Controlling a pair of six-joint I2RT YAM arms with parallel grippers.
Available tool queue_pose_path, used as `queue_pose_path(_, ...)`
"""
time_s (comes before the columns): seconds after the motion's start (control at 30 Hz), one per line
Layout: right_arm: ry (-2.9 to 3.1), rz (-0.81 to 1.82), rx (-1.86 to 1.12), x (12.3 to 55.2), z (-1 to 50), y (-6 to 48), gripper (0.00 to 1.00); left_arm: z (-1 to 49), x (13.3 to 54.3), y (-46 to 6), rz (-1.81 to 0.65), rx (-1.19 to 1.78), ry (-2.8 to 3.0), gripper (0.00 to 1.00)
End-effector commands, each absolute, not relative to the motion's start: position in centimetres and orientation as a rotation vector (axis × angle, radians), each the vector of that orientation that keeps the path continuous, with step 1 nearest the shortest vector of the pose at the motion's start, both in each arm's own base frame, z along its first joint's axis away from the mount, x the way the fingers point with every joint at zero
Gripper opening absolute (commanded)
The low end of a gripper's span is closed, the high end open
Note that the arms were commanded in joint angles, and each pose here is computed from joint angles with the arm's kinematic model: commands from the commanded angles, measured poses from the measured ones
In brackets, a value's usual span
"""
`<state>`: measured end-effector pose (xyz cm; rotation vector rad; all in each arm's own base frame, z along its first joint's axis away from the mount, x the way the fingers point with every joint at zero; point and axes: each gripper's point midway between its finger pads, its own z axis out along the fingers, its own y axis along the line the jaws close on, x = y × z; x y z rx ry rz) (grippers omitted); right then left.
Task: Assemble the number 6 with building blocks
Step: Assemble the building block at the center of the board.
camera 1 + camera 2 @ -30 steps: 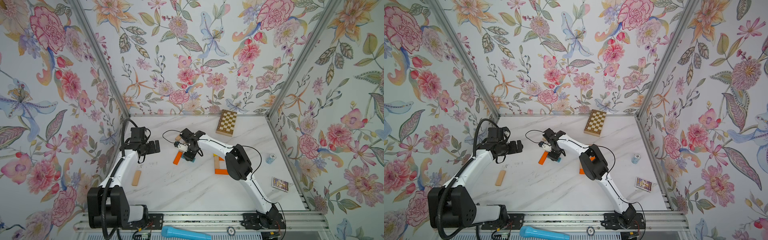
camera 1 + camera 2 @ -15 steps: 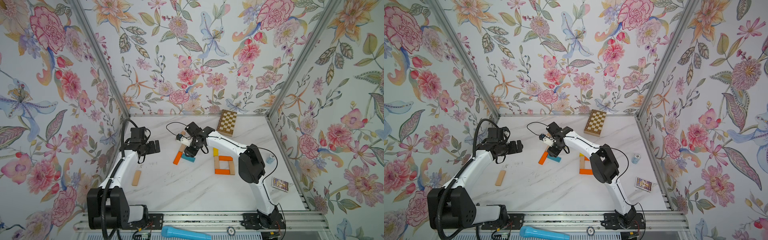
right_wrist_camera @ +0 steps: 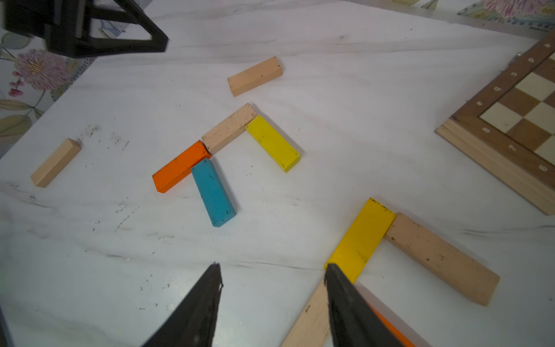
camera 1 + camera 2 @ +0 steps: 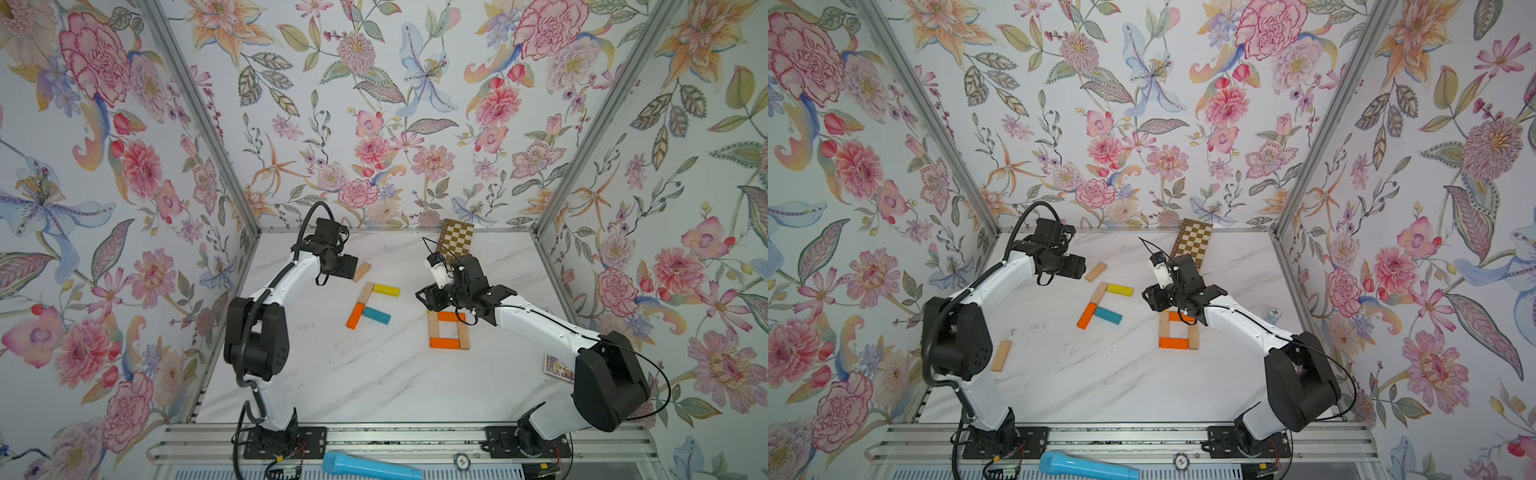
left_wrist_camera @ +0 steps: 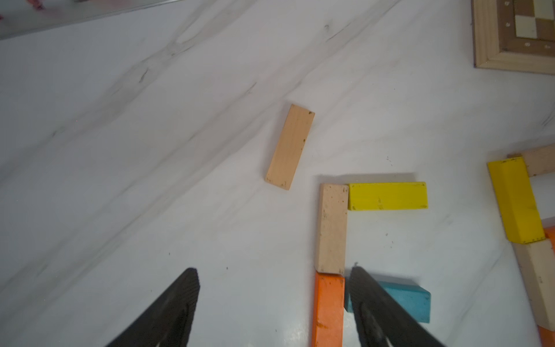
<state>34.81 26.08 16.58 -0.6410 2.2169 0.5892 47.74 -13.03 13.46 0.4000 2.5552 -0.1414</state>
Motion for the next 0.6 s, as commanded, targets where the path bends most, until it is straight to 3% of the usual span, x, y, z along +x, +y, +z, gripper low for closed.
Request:
queue_pose_path(0.0, 2.114, 0.624, -0.561, 35.5, 19.2, 26.3, 0.57, 9.9, 49.2, -13.1, -0.095, 0.549, 2.651, 0.69)
queue_pose_path(0.2, 2.126, 0.630, -0.574, 34.9, 18.6, 25.9, 0.57, 8.2, 53.6, -15.1, -0.123, 0.586, 2.610, 0.67)
queue_pose_path(0.57, 2.148, 0.626, -0.544, 35.5, 17.7, 24.4, 0.57, 4.0, 53.6, -17.5, -0.093, 0.741, 2.662, 0.68)
